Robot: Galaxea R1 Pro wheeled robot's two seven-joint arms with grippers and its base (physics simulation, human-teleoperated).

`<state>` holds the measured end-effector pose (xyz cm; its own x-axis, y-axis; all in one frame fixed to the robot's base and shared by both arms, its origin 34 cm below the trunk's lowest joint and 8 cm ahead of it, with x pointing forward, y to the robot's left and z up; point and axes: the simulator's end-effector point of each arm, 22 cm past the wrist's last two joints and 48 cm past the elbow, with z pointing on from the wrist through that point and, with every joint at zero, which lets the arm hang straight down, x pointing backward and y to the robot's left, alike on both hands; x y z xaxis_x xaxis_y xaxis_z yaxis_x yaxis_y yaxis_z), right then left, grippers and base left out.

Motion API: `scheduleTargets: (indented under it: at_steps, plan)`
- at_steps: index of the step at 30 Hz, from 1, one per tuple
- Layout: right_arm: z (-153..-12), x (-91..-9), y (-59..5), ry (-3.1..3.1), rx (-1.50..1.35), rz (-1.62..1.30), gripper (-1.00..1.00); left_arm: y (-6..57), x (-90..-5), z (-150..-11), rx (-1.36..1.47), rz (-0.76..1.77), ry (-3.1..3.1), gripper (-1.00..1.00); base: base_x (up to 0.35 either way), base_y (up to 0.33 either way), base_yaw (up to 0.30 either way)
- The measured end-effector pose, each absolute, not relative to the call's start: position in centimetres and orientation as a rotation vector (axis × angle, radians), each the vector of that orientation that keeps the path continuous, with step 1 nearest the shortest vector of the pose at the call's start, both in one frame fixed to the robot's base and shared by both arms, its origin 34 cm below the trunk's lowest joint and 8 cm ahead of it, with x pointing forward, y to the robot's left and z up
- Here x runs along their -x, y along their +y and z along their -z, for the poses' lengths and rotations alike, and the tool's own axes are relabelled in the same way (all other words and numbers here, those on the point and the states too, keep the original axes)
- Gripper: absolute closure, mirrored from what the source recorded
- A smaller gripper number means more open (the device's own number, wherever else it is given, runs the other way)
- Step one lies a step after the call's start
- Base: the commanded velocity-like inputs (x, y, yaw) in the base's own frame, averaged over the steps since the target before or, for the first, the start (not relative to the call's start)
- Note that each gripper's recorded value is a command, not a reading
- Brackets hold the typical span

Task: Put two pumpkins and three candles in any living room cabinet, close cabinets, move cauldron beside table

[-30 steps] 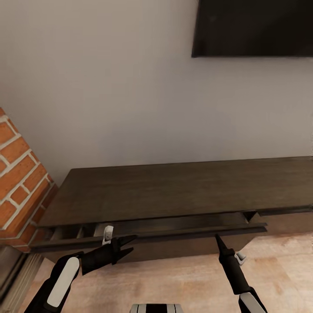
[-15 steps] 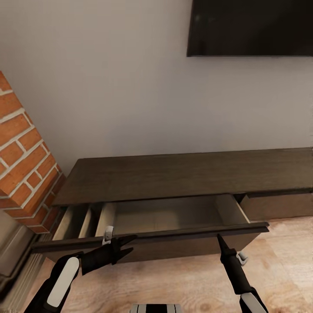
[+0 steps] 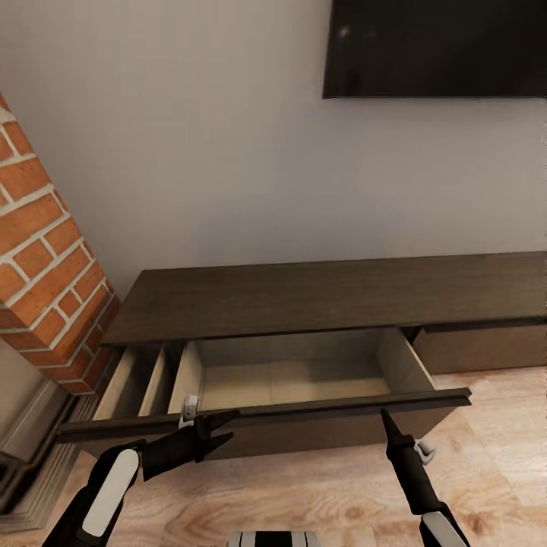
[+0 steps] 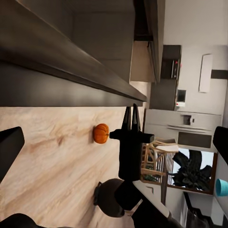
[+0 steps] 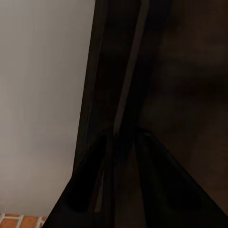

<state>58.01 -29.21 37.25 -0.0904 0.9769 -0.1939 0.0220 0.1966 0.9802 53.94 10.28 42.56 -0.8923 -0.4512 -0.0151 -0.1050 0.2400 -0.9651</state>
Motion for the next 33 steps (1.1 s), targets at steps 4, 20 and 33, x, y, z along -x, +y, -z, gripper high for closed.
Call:
scheduleTargets:
  at_steps: [4, 20, 33]
  plan:
    - [-37.23, -58.01, -29.32, 1.381, -1.044, -1.108, 1.00, 10.28, -53.94, -42.53, 0.517, 1.696, 2.227, -1.00, -0.182, 0.000, 0.000]
    - [-37.26, -57.99, -29.50, 1.379, -1.045, -1.105, 1.00, 10.25, -53.94, -42.56, 0.517, 1.697, 2.227, -1.00, -0.068, 0.000, 0.000]
    - [-37.25, -58.01, -29.61, 1.378, -1.047, -1.103, 1.00, 10.25, -53.93, -42.55, 0.517, 1.697, 2.227, -1.00, -0.071, 0.000, 0.000]
